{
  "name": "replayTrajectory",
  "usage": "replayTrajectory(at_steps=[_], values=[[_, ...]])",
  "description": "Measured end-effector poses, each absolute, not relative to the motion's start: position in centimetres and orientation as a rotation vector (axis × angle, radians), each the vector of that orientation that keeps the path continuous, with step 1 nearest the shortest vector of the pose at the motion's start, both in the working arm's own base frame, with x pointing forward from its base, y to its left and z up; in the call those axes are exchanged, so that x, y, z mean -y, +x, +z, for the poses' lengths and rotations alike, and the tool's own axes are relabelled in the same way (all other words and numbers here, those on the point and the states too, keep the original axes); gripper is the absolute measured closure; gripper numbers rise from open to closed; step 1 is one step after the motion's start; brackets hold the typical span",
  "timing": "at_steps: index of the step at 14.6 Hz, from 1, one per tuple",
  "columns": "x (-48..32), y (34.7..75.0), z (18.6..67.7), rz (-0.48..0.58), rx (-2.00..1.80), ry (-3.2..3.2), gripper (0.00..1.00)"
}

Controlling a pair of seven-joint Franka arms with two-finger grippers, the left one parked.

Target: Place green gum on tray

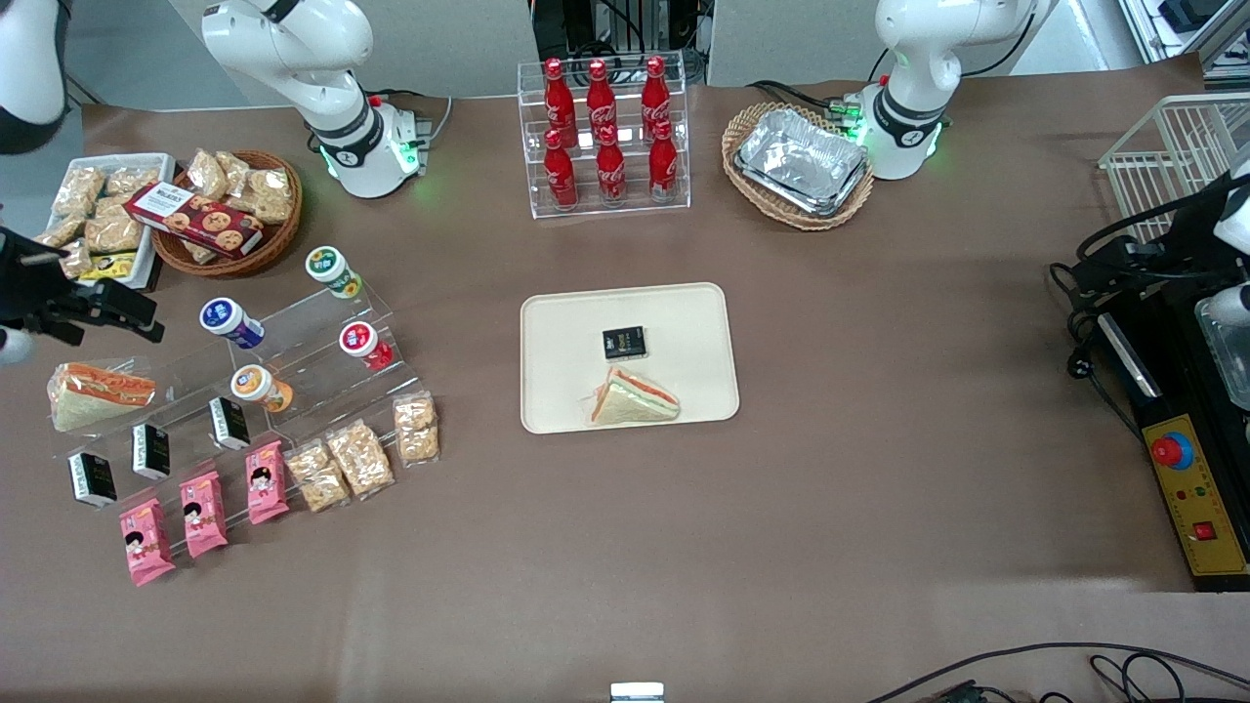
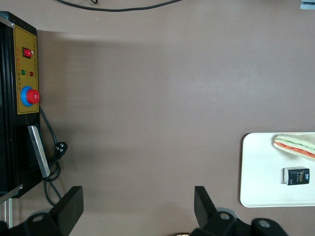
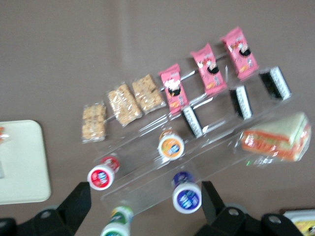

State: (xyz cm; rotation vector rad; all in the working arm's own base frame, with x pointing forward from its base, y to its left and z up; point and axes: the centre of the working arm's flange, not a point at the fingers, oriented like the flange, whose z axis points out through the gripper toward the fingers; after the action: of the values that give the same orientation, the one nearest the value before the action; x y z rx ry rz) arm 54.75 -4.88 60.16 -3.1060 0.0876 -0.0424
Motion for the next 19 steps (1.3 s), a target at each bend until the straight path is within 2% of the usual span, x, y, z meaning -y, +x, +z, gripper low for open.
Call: replayTrajectory(at_steps=[3,7,9,14,19], values=[[3.1,49.9,60.8,-0.015,-0.177,-3.078,0.0],[-2.0,37.6,59.7,-0.012,-0.091,-3.112,0.0],[-2.9,34.4,58.7,-0.023,-0.066,-3.129,0.0],[-2.6,34.5,56.1,0.008,-0.076,-3.127,0.0],[-3.3,36.2,44.6,0.039,-0.051,-3.126,0.0]])
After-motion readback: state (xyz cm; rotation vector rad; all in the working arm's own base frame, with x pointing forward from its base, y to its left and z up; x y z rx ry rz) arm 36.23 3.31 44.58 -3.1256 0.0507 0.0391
